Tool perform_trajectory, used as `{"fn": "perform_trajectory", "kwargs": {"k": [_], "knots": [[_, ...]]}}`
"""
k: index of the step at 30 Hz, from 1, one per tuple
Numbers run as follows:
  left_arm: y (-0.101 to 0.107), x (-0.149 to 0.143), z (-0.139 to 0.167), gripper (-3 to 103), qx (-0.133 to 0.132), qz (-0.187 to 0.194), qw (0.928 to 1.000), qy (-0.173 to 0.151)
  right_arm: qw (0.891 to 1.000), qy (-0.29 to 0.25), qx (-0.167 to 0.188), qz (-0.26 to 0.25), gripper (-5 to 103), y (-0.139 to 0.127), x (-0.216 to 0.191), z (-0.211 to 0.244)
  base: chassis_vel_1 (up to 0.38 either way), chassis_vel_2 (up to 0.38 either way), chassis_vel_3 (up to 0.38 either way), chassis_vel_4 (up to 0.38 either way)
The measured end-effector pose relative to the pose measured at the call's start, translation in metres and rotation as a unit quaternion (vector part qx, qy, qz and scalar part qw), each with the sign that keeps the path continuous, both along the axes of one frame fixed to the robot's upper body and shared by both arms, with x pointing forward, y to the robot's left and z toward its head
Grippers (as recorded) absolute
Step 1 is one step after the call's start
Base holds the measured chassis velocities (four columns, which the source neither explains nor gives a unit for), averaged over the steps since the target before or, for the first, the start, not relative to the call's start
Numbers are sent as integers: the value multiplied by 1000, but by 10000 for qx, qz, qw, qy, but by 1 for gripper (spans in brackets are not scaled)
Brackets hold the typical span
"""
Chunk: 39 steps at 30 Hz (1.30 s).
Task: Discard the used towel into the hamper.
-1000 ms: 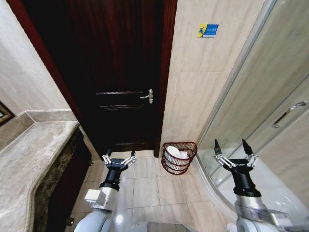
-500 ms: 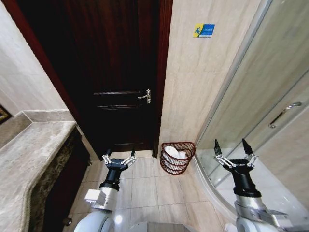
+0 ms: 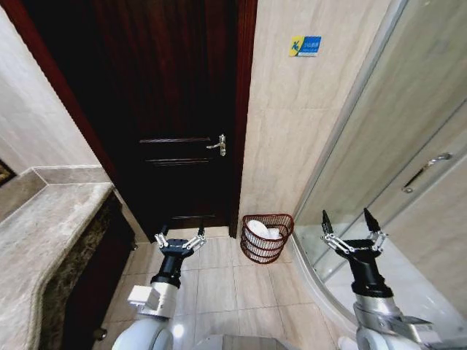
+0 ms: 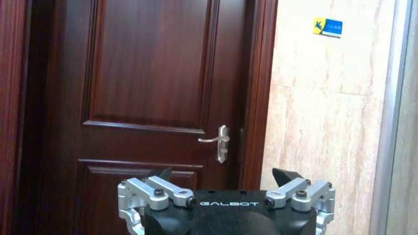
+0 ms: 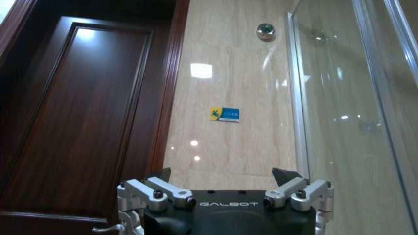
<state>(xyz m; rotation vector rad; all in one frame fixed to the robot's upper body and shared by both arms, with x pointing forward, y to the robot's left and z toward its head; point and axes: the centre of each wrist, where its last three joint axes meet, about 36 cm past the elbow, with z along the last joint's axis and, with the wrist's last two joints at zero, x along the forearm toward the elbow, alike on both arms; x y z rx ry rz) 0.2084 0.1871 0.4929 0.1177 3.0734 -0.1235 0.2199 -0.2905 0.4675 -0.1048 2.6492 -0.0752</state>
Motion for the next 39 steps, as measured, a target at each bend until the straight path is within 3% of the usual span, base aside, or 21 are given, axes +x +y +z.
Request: {"fn": "perform_trajectory", "kwargs": {"k": [39], "knots": [[0,0,0,100,0,0,10000,1,9996,-251,-85,101,100,-1,1,-2,31,-32,-34,35]]}}
